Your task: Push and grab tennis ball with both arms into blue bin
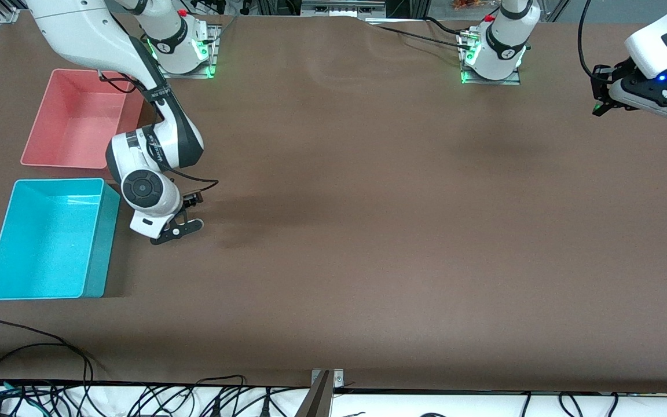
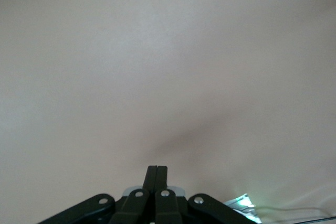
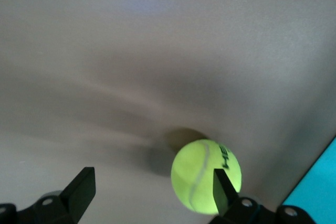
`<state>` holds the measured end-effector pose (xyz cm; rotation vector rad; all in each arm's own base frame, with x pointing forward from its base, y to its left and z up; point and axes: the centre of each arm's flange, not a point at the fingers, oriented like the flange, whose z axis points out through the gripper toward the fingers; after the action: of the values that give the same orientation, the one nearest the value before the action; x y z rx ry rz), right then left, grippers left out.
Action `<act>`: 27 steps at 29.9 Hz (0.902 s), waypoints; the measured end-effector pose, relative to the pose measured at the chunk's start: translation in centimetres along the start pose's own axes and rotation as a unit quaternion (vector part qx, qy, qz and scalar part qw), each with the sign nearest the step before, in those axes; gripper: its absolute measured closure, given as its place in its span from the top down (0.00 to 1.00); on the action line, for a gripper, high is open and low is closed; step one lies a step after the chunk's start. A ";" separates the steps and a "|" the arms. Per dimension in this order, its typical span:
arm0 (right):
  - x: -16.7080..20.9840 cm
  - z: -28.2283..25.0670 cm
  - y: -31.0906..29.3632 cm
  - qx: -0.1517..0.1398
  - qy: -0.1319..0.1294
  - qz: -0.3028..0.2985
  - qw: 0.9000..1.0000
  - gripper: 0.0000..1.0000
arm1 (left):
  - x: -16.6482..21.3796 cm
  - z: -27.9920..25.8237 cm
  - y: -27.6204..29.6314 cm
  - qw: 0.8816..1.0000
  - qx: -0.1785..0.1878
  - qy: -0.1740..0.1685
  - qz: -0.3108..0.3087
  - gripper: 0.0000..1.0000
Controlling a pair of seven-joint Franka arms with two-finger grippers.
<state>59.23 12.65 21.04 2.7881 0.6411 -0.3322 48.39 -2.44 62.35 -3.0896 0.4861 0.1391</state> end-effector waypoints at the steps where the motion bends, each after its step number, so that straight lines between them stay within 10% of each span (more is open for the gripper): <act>1: 0.0 0.0 0.1 -0.002 0.000 -0.001 1.000 0.98 | 0.0 -0.1 0.0 1.000 0.000 0.001 -0.003 0.14; 20: -1.9 2.7 3.3 -0.039 -0.064 -0.004 0.997 0.98 | -0.8 -1.5 -0.3 0.996 0.001 0.013 -0.093 1.00; 27: -2.1 4.3 3.1 -0.036 -0.079 -0.008 0.996 0.98 | -1.0 -1.7 -0.2 0.994 0.001 0.014 -0.112 1.00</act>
<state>58.10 7.85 18.17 2.6568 0.6261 -0.5182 47.64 -1.96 64.09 -3.1195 0.1383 0.0926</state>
